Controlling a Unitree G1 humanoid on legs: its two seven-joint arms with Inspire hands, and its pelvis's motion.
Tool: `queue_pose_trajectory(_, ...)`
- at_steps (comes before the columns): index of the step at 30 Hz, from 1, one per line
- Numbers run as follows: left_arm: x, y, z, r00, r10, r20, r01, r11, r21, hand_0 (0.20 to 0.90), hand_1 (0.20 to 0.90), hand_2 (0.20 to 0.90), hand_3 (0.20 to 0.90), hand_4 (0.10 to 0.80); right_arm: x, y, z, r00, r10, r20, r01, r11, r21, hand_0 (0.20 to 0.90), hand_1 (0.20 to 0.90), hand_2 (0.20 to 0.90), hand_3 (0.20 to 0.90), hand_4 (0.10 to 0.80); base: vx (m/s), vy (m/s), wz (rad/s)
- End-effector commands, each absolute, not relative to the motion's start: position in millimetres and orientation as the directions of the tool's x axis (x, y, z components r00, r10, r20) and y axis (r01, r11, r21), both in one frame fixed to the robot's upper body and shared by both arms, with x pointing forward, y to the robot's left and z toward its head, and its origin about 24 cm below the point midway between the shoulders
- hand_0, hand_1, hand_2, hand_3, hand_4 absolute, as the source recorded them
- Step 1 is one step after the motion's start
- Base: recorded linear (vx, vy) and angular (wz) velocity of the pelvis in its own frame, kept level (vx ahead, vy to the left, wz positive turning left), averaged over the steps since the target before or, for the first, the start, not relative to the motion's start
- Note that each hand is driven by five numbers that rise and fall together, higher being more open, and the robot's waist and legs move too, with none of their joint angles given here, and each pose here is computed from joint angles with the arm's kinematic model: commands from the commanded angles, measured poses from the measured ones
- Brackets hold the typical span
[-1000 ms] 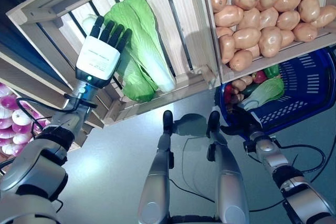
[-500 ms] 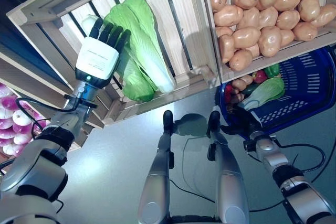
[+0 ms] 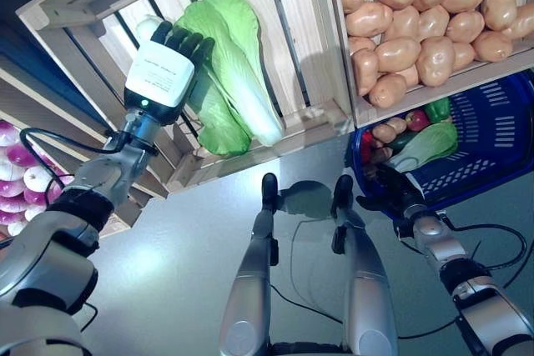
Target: Put vegetables into the basket
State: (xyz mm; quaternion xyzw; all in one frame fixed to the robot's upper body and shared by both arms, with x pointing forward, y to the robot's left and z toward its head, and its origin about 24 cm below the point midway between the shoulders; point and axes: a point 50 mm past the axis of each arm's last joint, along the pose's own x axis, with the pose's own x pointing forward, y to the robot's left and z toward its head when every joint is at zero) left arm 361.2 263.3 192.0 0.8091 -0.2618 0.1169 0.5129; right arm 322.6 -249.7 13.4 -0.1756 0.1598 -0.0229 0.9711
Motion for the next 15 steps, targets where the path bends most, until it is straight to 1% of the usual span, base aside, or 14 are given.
queue_pose_trajectory(1,358.3,291.5,174.4,0.944,-0.157,0.29,-0.33,-0.457,0.826,0.9,0.9,0.9,0.9,0.8,319.2,-263.4,21.1,0.955,-0.1,-0.277,-0.007,0.933,-0.36,0.9,0.9,0.9,0.9,0.8,0.0,0.0,0.0)
queue_pose_trajectory(7,356.8,293.4,191.5,0.891,-0.204,0.406,-0.453,-0.456,0.766,0.9,0.9,0.9,0.9,0.8,318.4,-262.6,18.8,0.956,-0.107,-0.275,0.003,0.935,-0.354,0.9,0.9,0.9,0.9,0.8,0.0,0.0,0.0)
queue_pose_trajectory(11,349.3,301.0,195.4,0.8,-0.235,0.553,-0.593,-0.454,0.665,0.9,0.9,0.9,0.9,0.8,316.3,-263.5,15.6,0.954,-0.119,-0.275,0.013,0.934,-0.358,0.9,0.9,0.9,0.9,0.8,0.0,0.0,0.0)
queue_pose_trajectory(15,345.1,303.2,190.1,0.736,-0.25,0.629,-0.667,-0.428,0.61,0.9,0.9,0.9,0.9,0.8,317.5,-262.4,16.7,0.956,-0.119,-0.268,0.016,0.934,-0.357,0.9,0.9,0.9,0.9,0.8,0.0,0.0,0.0)
